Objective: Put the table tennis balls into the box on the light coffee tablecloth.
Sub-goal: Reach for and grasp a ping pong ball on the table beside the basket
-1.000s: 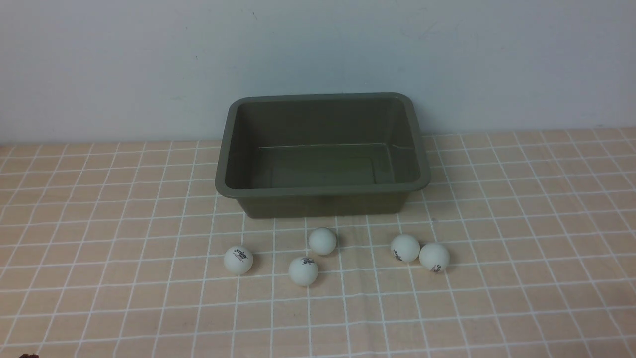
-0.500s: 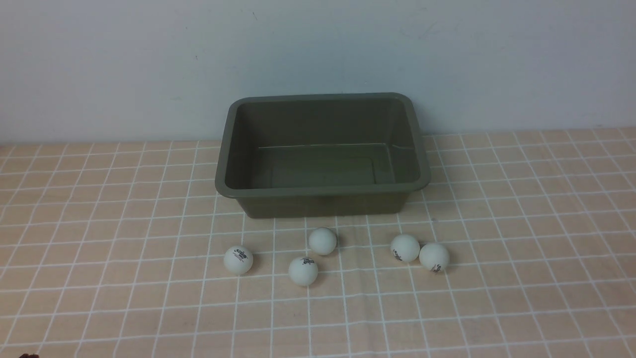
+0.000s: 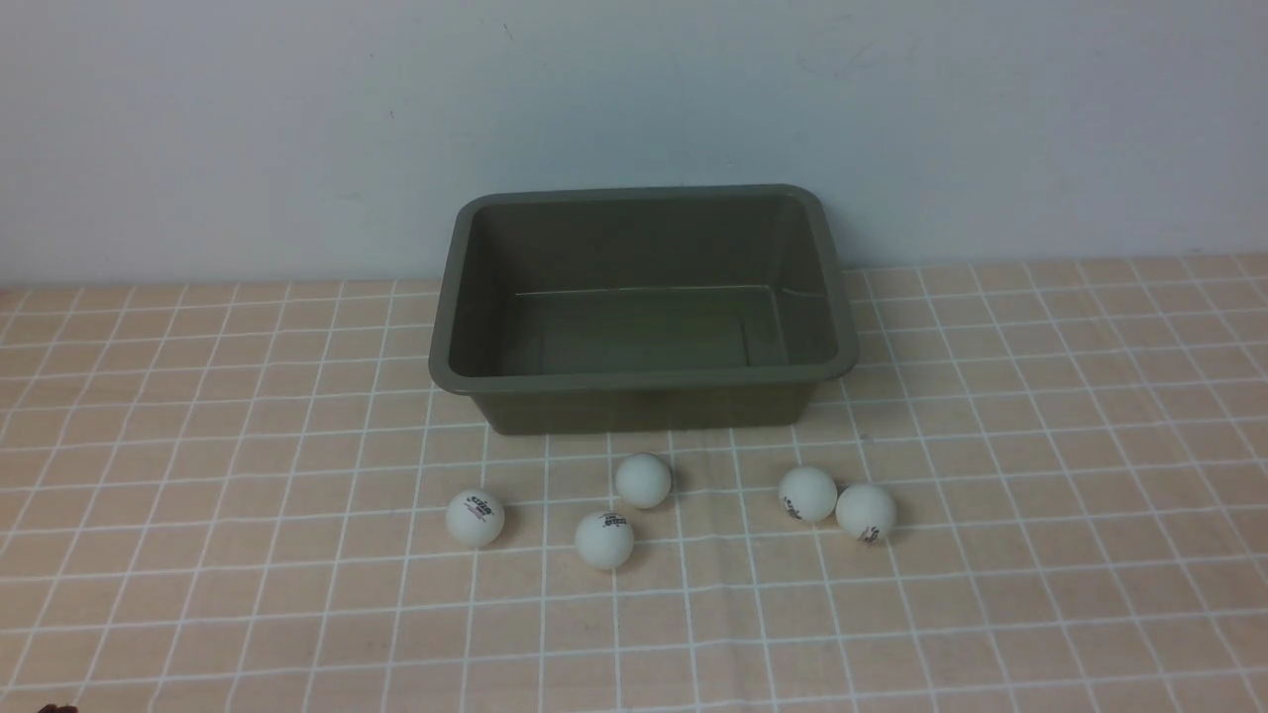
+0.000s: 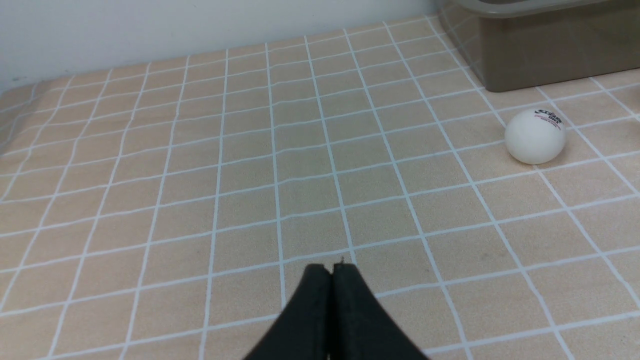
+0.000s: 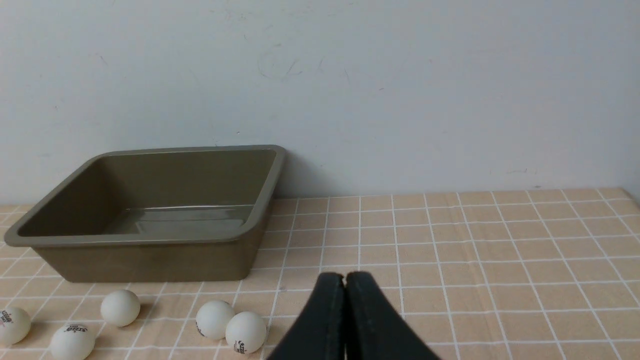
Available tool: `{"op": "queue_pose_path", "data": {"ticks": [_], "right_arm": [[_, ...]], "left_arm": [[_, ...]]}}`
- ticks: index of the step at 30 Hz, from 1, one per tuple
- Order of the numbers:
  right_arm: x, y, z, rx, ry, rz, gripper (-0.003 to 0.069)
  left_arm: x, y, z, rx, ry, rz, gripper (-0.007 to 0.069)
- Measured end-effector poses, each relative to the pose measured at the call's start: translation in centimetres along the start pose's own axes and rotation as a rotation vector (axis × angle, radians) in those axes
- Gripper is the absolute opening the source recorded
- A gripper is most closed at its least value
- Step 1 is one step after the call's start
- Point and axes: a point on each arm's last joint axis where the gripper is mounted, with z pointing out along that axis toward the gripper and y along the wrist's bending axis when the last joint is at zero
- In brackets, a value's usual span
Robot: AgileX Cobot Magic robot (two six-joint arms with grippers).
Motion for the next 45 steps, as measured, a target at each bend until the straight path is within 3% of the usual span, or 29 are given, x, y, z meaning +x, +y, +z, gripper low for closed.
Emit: {"op": "queue_pose_path", "data": {"ticks": [6,12,22,28,32,34,39,42,45], "right_arm": [[0.0,0.0,0.0,0.0,0.0,0.0,-0.0015],[0.0,0.0,0.0,0.0,0.0,0.0,-0.0015],[0.1,0.0,0.0,0.0,0.009,0.0,-0.0015],[0.1,0.0,0.0,0.0,0.009,0.0,-0.0015],[0.1,0.1,0.0,-0.006,0.009,0.007,-0.0015],[0.1,0.1,0.0,-0.01,0.009,0.011,-0.0015],[0.1,0.1,0.0,-0.013,0.016,-0.003,-0.0015],[0.3,0.1,0.0,-0.015,0.035,-0.021,-0.0015],[0.7,0.2,0.0,-0.019,0.079,-0.053,-0.0015]], "left_arm": [[-0.3,0.2,0.0,-0.028,-0.037,0.115,-0.0069],[-2.5,0.1,-0.3,0.014,-0.287,-0.183,-0.0069],[-4.5,0.6,-1.2,0.043,-0.535,-0.432,-0.0069],[-4.6,0.7,-1.3,0.072,-0.548,-0.536,-0.0069],[-5.2,0.4,-1.6,0.104,-0.391,-0.616,-0.0069],[-6.7,0.3,-2.2,0.106,-0.29,-0.601,-0.0069],[-12.0,0.3,-3.0,0.111,0.006,-0.385,-0.0069],[-14.7,0.1,-2.7,0.168,0.111,-0.285,-0.0067],[-18.3,-0.5,-1.2,0.296,0.201,-0.113,-0.0046]]}}
